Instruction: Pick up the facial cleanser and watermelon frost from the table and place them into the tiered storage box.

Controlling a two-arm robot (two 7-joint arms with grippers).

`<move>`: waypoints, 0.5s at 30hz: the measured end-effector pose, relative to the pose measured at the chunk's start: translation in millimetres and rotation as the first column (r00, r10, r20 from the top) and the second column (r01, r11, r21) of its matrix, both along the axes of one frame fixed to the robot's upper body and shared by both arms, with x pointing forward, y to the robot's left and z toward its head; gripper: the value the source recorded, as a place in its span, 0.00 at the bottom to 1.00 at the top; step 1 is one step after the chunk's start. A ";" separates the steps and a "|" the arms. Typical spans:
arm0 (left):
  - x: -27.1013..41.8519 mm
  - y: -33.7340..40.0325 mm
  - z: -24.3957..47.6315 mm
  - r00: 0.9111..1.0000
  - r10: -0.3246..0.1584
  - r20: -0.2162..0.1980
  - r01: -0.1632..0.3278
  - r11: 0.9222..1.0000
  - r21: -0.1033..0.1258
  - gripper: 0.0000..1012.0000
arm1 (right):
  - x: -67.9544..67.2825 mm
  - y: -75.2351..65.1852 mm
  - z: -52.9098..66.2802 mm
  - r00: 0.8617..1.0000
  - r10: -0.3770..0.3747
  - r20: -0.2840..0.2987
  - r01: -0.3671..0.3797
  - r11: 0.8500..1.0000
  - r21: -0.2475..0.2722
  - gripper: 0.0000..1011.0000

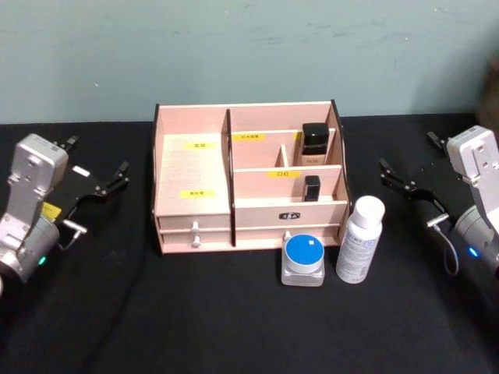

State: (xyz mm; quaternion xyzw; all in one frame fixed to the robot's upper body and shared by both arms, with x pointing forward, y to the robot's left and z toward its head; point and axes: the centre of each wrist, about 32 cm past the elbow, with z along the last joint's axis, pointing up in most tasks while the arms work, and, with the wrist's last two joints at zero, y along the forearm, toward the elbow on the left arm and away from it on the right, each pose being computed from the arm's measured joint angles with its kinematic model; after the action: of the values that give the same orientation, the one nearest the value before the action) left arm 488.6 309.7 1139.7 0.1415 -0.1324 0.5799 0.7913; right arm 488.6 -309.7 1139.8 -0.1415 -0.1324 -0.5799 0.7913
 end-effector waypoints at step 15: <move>0.0 0.0 0.0 1.000 0.000 0.000 0.000 1.000 0.000 0.99 | 0.0 0.0 0.0 1.000 0.000 0.000 0.000 1.000 0.000 0.99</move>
State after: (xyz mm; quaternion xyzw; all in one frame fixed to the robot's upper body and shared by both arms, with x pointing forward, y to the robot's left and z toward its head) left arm 488.6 309.7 1139.8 0.1415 -0.1325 0.5799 0.7913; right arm 488.6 -309.7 1139.8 -0.1415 -0.1324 -0.5799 0.7913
